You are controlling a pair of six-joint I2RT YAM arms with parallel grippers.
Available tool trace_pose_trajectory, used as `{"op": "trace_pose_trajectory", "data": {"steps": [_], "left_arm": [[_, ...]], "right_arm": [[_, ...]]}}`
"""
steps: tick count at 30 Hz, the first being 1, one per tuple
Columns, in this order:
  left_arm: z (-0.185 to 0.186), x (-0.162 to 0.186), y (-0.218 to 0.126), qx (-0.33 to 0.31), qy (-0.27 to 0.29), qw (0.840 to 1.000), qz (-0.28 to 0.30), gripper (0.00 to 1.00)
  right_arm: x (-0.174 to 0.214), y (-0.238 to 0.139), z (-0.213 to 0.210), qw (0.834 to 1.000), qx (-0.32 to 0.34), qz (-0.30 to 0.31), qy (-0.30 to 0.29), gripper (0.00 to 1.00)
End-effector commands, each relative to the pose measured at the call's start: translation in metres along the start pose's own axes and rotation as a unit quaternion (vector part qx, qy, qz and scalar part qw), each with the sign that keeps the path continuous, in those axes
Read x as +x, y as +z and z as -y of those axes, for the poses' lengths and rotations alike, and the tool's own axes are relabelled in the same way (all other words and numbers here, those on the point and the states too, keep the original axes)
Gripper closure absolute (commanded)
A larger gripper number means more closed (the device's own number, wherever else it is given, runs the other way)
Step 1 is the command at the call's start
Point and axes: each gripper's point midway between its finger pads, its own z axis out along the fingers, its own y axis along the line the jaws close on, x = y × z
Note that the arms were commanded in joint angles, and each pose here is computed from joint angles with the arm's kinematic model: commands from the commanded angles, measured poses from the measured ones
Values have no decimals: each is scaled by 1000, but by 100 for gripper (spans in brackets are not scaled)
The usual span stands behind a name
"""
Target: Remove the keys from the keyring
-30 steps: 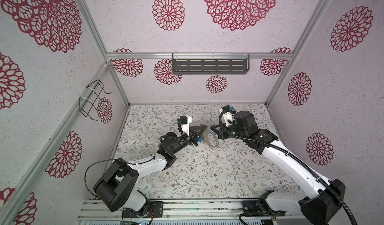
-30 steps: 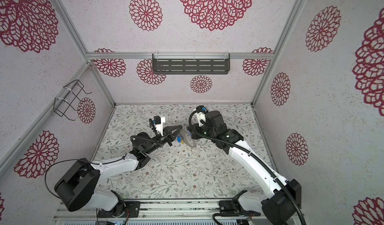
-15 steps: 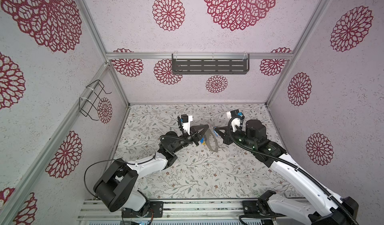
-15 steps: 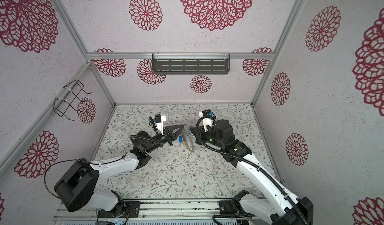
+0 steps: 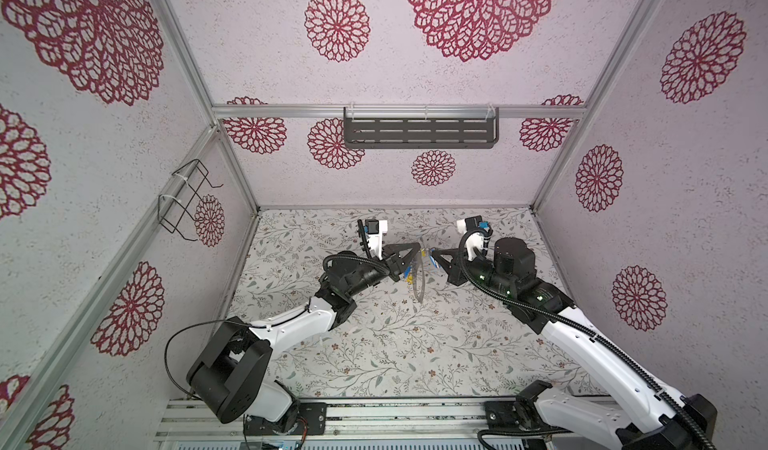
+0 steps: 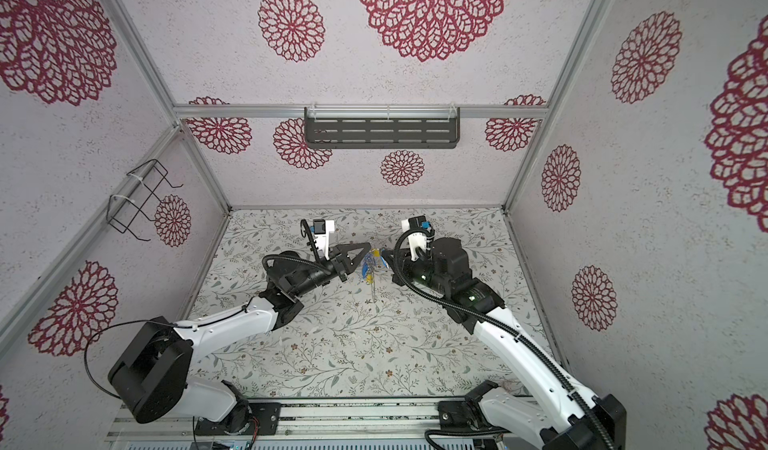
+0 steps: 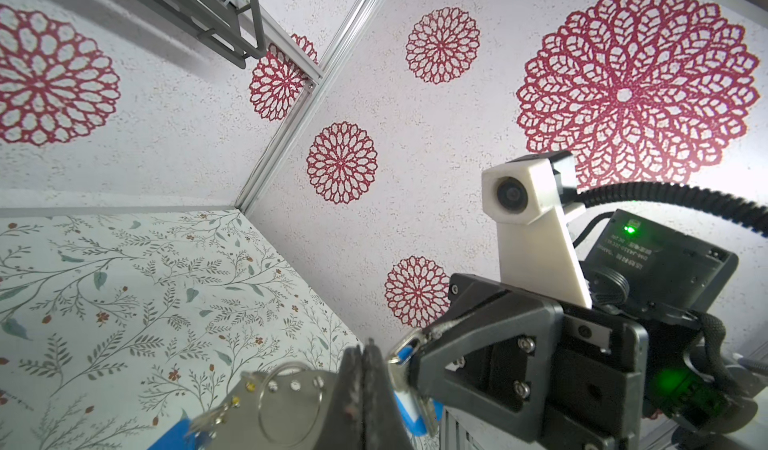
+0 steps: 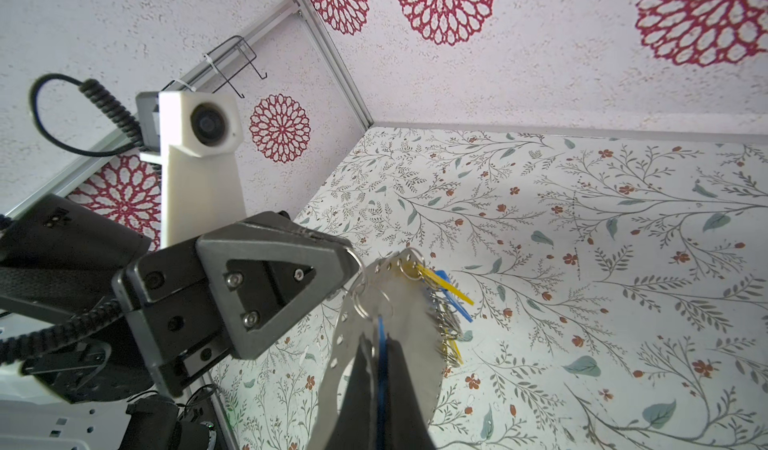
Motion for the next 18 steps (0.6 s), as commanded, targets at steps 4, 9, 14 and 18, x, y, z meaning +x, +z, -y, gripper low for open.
{"op": "trace_pose_trajectory", "data": {"steps": [4,9,14,18], "left_arm": [[-16,-39,-3,-26,-14,998,61,100],[-14,-34,1,-17,-18,998,53,100],[-16,-28,5,-16,-22,999,47,100],[-15,-25,9,-12,-24,999,43,100]], "right_arm": [[-3,7,6,1000,11,4,18,100],[-14,11,2,1000,9,15,8,100],[-18,14,-1,1000,3,14,6,100],[-21,15,-4,1000,-1,14,4,100]]}}
